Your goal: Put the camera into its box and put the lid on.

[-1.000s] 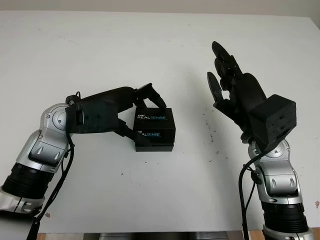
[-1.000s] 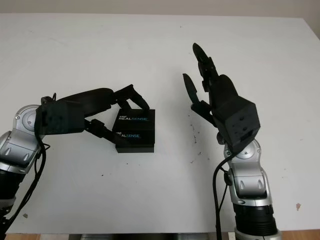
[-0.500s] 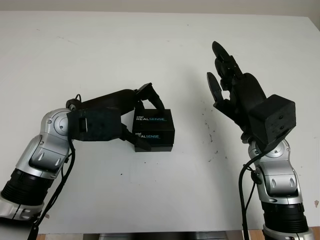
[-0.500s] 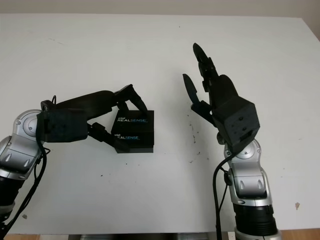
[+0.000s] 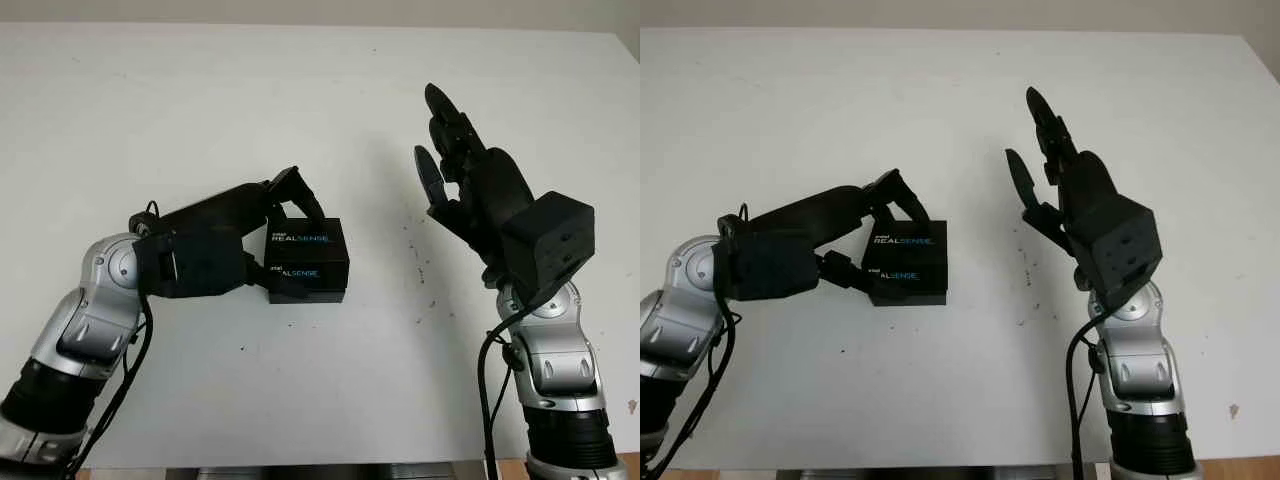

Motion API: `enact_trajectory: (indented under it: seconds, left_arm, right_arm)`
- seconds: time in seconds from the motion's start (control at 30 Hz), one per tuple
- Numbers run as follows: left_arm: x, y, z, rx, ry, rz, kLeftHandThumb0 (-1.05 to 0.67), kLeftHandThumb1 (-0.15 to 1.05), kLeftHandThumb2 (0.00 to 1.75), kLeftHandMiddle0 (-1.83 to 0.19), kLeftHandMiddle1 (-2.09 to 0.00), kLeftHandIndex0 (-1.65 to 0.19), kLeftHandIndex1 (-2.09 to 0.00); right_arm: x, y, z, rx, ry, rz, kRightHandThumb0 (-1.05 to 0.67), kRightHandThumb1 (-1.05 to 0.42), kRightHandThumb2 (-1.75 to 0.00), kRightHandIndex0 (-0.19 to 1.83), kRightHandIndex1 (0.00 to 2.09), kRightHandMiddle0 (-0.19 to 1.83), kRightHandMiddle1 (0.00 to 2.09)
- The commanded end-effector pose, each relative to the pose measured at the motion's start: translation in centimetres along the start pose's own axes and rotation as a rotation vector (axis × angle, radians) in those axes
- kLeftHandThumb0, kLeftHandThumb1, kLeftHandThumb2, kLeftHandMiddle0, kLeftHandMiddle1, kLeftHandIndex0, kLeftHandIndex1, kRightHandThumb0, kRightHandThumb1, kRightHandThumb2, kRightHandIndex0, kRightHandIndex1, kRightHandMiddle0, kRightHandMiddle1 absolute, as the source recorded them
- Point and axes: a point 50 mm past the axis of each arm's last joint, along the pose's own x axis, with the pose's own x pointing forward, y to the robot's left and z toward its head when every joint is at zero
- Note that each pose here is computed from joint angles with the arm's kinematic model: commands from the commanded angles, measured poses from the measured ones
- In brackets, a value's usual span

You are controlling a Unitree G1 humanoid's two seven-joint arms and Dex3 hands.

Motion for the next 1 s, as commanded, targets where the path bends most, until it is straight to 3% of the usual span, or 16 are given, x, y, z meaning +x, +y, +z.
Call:
enact_trajectory:
  seconds: [0.0,0.23,0.7,0.97]
  left_arm:
    - [-0.5,-0.2,0.2,0.017,-0.025,0.042,-0.33,1.05,0.42,-0.11,-2.06,0.05,-1.87]
    - [-1.0,-1.3,0.1,0.058,-0.062,0.102,-0.29,1.05,0.45,-0.16,-2.09,0.08,-2.08]
    - [-1.4,-2.2,-0.4,0.02,-0.062,0.104,-0.28,1.05,0.43,-0.06,-2.09,0.15,-2.06]
    - [-1.5,-2.4,-0.6,0.012,-0.062,0.105,-0.28,1.05,0.42,-0.03,-2.09,0.12,-1.92]
  right_arm:
    - [-0.2,-0.1,0.1,0.005,-0.013,-0.001,-0.67,-1.05,-0.58,-0.01,0.05,0.01,0.12]
    - [-0.2,-0.1,0.1,0.006,-0.009,-0.004,-0.66,-1.05,-0.56,-0.01,0.05,0.02,0.12]
    - [-0.3,-0.1,0.0,0.003,-0.012,-0.003,-0.66,-1.05,-0.56,-0.01,0.05,0.03,0.11]
    - [-0.3,-0.1,0.0,0.012,-0.012,-0.002,-0.66,-1.05,-0.56,-0.01,0.05,0.02,0.1]
